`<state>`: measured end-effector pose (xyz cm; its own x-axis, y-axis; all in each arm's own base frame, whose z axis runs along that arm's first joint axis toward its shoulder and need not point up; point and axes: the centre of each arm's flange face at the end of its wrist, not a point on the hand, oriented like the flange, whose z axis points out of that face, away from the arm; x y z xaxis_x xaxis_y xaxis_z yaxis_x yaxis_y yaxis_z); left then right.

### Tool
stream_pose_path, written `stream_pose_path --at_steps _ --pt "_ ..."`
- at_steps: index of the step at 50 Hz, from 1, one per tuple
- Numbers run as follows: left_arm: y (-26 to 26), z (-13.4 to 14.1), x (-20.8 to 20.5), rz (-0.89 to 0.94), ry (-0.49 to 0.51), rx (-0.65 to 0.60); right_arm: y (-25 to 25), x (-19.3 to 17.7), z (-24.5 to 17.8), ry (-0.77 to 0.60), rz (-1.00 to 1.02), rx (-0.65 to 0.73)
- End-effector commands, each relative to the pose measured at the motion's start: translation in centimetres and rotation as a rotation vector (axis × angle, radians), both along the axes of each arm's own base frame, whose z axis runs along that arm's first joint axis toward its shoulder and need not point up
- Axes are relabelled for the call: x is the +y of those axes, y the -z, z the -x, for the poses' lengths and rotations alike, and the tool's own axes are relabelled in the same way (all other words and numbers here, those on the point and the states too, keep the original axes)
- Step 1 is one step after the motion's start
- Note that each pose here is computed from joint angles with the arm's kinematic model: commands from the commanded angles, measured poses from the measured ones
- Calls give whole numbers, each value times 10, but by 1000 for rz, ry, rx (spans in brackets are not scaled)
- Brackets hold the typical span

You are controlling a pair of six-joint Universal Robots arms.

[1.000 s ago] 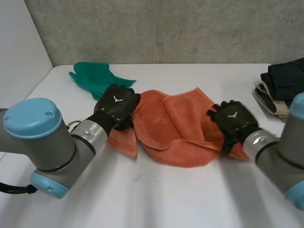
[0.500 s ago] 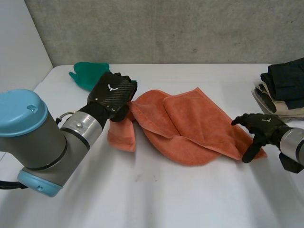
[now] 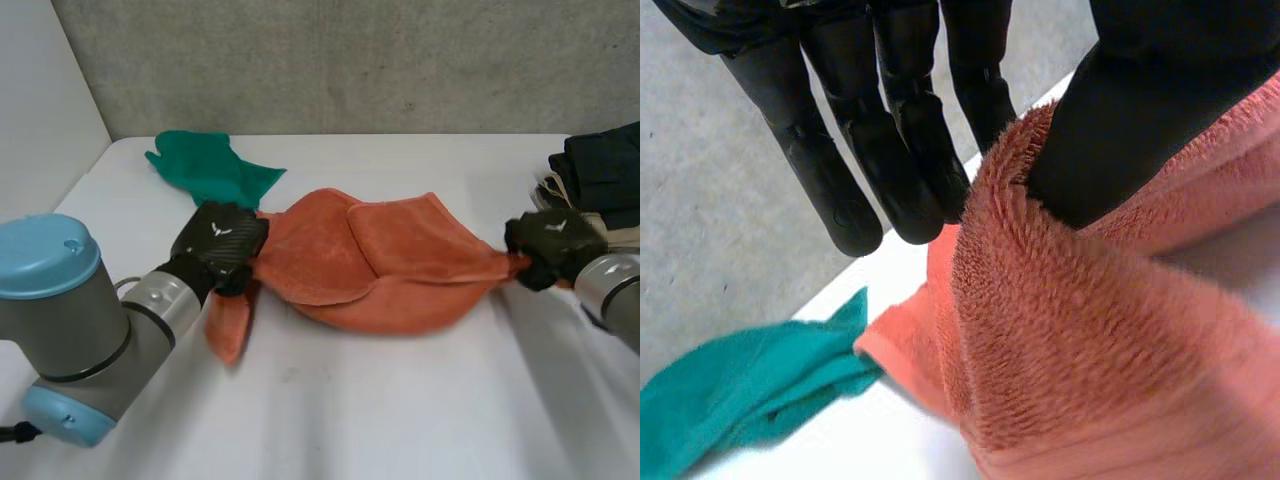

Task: Fold the laundry.

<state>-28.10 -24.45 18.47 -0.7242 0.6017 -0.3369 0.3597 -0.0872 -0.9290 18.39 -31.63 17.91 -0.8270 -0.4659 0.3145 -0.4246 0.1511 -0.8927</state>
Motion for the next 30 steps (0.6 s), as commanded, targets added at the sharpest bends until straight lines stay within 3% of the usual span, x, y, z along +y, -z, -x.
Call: stream_pose_path --at_steps 1,5,9,15,19,23,27,30 --pt "-47 -20 14 44 -67 10 -66 28 11 -42 188 263" --pt "-86 -31 34 81 -73 25 -109 54 16 -69 290 428" --pt "-109 -38 50 93 -71 24 -127 71 17 -80 287 466" --pt "-82 -35 42 -20 -65 -68 -112 72 12 -140 188 498" --pt "-47 -27 20 -74 -48 -197 -80 57 -9 -254 115 546" --pt "-24 -14 -12 -54 -25 -293 -58 29 -23 -251 76 577" --pt "-23 2 -56 73 -49 -309 -52 -6 -32 -189 141 620" --pt "-36 13 -98 248 -114 -255 -60 -41 -40 -121 281 608"
